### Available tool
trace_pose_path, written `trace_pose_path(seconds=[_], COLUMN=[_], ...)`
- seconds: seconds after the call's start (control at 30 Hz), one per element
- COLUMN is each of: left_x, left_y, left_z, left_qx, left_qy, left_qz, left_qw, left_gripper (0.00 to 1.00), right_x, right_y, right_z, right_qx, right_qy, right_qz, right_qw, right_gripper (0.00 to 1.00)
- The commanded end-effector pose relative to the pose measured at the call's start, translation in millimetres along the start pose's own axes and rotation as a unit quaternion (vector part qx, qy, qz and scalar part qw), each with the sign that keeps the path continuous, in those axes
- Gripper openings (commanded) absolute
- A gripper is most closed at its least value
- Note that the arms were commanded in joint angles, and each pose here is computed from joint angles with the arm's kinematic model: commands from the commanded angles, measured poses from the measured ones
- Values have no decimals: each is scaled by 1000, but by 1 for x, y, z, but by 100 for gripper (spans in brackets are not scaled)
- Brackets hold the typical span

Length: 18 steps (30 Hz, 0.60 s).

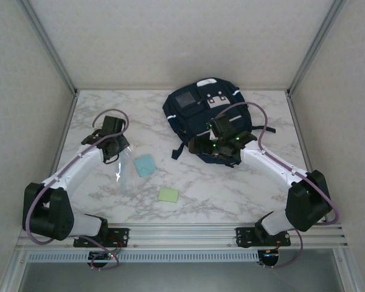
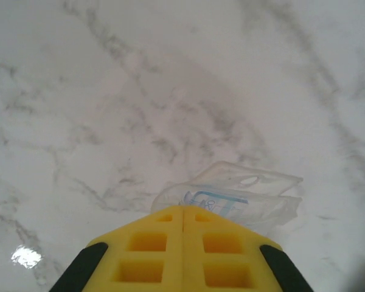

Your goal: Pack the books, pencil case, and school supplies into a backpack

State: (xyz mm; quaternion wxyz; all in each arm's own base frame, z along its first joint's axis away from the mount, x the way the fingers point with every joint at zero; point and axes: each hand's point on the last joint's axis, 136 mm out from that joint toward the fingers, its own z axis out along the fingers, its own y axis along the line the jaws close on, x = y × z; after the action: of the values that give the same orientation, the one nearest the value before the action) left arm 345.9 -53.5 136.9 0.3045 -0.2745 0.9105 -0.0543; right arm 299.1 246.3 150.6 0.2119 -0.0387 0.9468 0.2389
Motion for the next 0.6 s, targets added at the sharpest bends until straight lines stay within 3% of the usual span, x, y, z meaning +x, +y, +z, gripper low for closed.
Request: trace_pose_path(seconds=[0.0, 0.13, 0.33, 0.57], left_x=[-24, -46, -56, -47], left_y=[-23, -56, -109, -141], left_z=[-26, -50, -80, -85], left_qx=[44, 109, 213, 284], left_qy=[-23, -43, -29, -9], left_qz=[5, 6, 0, -73], left_qw=[999, 993, 977, 956], left_gripper=[0, 0, 0, 0], right_x=[-9, -12, -26, -25], right_y=[42, 75, 118, 163], right_z=[2, 9, 18, 38], right_qx=[-89, -166, -269, -351], right_qy=[-3, 1, -19, -18], right_qz=[-23, -39, -64, -92], right_qw=[996, 985, 961, 932], right_gripper=[97, 97, 98, 97])
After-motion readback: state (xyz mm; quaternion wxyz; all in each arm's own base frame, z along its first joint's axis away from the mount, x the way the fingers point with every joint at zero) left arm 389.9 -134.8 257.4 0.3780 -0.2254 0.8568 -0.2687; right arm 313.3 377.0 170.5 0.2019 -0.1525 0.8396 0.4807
